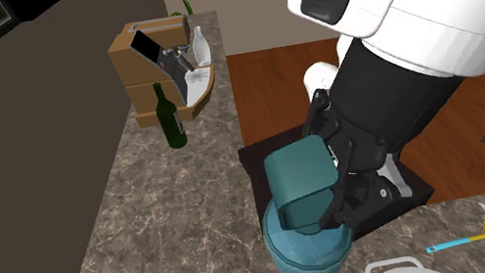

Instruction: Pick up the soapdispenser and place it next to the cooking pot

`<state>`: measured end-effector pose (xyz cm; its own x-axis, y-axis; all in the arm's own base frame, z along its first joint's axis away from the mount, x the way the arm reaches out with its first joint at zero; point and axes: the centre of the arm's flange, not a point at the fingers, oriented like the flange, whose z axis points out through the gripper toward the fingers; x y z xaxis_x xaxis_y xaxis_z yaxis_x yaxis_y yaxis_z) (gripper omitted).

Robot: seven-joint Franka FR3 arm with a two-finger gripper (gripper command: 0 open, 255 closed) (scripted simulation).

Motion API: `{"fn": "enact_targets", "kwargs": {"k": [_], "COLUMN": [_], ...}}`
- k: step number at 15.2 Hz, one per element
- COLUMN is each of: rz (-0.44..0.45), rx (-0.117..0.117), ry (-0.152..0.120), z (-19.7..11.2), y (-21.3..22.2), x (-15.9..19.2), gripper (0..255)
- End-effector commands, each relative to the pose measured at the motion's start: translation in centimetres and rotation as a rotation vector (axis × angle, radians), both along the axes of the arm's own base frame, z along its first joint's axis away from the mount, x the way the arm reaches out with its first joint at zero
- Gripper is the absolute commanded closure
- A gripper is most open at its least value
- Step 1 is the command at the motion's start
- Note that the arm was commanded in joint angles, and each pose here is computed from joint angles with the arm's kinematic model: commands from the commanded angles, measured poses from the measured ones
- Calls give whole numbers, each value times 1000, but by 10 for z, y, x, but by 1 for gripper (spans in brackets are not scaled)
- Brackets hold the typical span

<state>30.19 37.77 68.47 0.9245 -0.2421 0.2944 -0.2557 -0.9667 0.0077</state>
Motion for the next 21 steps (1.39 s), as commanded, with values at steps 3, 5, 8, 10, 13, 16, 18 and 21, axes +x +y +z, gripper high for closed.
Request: {"fn": "enact_targets", "kwargs": {"k": [3, 5, 8, 10, 13, 16, 18, 21], "rz": [-1, -1, -1, -1, -1, -1, -1, -1], "rx": [1, 1, 1, 1, 1, 1, 1, 1], "ry": [-1, -1, -1, -1, -1, -1, -1, -1], "z": [-19, -30, -45, -56, -72, -88, -98, -114], "y": [3, 3, 3, 3, 3, 3, 3, 3], "x": [1, 1, 1, 1, 1, 1, 1, 1], "gripper": [255, 255, 255, 255, 255, 255, 255, 255]}}
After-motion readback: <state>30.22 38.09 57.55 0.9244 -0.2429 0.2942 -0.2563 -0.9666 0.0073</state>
